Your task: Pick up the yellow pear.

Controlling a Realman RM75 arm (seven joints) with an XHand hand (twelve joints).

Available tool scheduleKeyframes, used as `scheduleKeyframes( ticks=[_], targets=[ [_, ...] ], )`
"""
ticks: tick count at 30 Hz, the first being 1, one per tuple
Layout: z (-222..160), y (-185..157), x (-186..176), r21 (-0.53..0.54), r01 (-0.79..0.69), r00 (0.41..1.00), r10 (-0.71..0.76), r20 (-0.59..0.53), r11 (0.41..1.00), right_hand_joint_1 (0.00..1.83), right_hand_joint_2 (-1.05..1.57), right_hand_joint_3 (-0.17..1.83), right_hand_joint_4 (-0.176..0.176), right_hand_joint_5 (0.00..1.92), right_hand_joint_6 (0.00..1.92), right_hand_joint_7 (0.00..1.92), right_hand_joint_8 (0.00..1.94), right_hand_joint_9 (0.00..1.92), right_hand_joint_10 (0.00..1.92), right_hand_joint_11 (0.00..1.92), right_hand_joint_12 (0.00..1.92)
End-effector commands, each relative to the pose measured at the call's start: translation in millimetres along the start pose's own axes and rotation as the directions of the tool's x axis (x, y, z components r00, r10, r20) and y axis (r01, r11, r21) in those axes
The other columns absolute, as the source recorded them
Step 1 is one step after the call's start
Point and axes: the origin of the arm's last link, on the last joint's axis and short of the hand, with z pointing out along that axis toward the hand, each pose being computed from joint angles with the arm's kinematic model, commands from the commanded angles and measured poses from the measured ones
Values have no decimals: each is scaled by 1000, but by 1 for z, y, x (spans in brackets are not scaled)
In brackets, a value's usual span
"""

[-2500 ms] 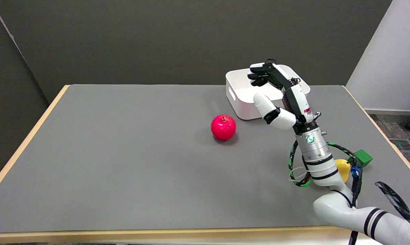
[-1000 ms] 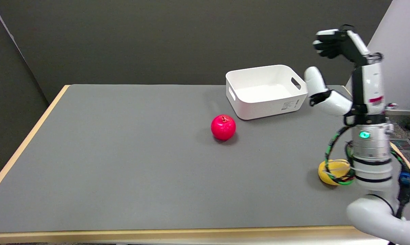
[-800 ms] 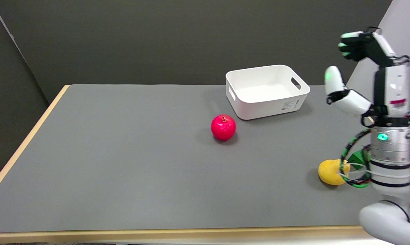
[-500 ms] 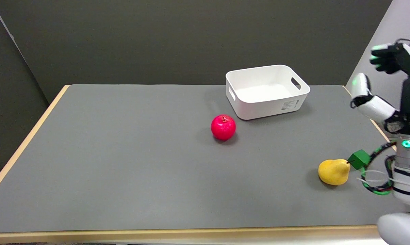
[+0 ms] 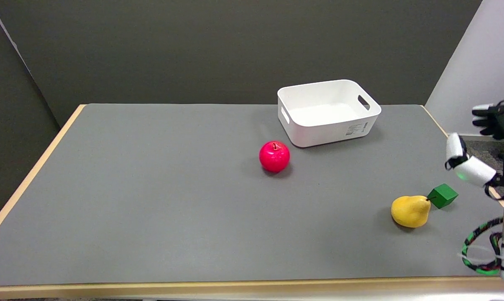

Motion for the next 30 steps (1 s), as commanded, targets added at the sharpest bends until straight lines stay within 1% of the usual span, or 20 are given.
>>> scheduleKeyframes(
  ticks=[1,6,11,17,21,30],
  targets=[
    [-60,36,-13,-138,115,981,-91,169,984,596,673,862,22,436,871,639,853,592,1272,459,1705],
    [-67,42,-14,-171,87,981,-55,185,981,584,661,868,23,427,840,630,831,585,1271,450,1695],
    [-69,42,-17,-174,79,980,-44,195,982,569,653,864,22,408,783,612,795,573,1260,434,1684],
    [-75,43,-21,-182,82,974,-40,223,980,560,653,858,23,402,769,608,788,572,1253,430,1682],
    [-77,41,-26,-184,71,972,-27,232,980,544,650,854,22,398,758,605,783,570,1252,427,1679],
    [-72,30,-31,-176,3,977,35,212,984,478,647,837,21,393,745,601,775,566,1249,423,1676]
  ],
)
